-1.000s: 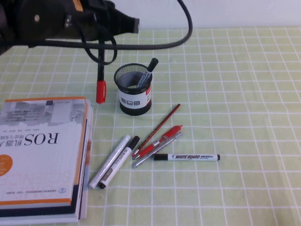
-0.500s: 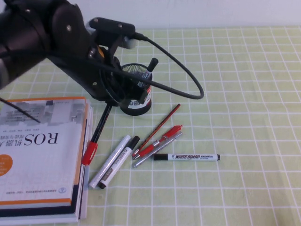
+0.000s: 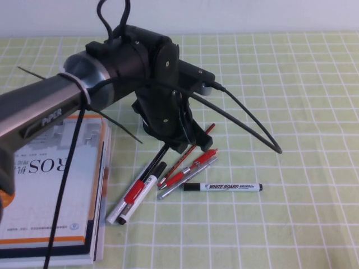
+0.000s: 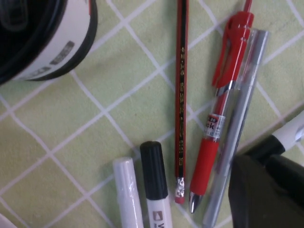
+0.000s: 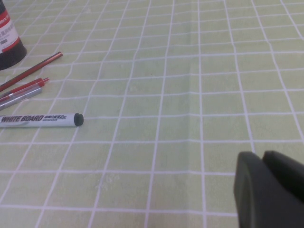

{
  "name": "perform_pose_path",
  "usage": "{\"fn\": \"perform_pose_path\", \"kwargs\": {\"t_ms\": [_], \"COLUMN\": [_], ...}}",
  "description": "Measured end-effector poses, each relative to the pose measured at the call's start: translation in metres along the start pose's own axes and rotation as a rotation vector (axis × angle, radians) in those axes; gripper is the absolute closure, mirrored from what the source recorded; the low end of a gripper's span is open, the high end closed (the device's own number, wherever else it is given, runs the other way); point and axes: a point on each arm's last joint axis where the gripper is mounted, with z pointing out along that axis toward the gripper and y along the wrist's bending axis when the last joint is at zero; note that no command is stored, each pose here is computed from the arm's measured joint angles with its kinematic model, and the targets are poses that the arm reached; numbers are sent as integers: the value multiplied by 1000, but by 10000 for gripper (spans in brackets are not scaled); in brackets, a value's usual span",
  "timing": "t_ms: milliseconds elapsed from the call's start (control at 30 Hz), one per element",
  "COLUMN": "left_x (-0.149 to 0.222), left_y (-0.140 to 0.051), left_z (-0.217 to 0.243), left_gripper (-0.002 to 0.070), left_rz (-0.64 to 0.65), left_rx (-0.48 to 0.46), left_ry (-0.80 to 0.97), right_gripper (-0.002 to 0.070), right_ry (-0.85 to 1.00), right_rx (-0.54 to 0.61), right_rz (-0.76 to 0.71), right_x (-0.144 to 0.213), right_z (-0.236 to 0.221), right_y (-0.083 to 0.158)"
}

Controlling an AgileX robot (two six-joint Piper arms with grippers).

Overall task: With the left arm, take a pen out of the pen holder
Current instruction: Place the pen on the table

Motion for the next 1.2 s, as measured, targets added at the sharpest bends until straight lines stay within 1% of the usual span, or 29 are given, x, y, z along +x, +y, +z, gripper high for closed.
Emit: {"fn": "perform_pose_path", "kwargs": {"t_ms": [67, 167, 267, 367, 600, 1033, 1200], "left_x": [-6, -15, -25, -33, -37, -36, -39], "left_y": [1, -4, -13, -17, -23, -22, -21], "left_z": [4, 11, 18, 29, 56, 83, 83], "left_gripper": [652, 652, 652, 652, 652, 652, 652], "left_rz": [0, 15, 53, 76, 94, 98, 96], "left_rx": [4, 11, 19, 24, 34, 34, 31], "left_ry": [27, 54, 66, 76, 118, 157, 130], "right_gripper": [689, 689, 689, 689, 689, 689, 689], "right_ry": [0, 0, 0, 0, 0, 0, 0], "right_rx": [0, 0, 0, 0, 0, 0, 0], "right_rz": [0, 0, 0, 0, 0, 0, 0], "right_x": [0, 0, 0, 0, 0, 0, 0], "right_z": [0, 0, 0, 0, 0, 0, 0], "right_y": [0, 0, 0, 0, 0, 0, 0]}}
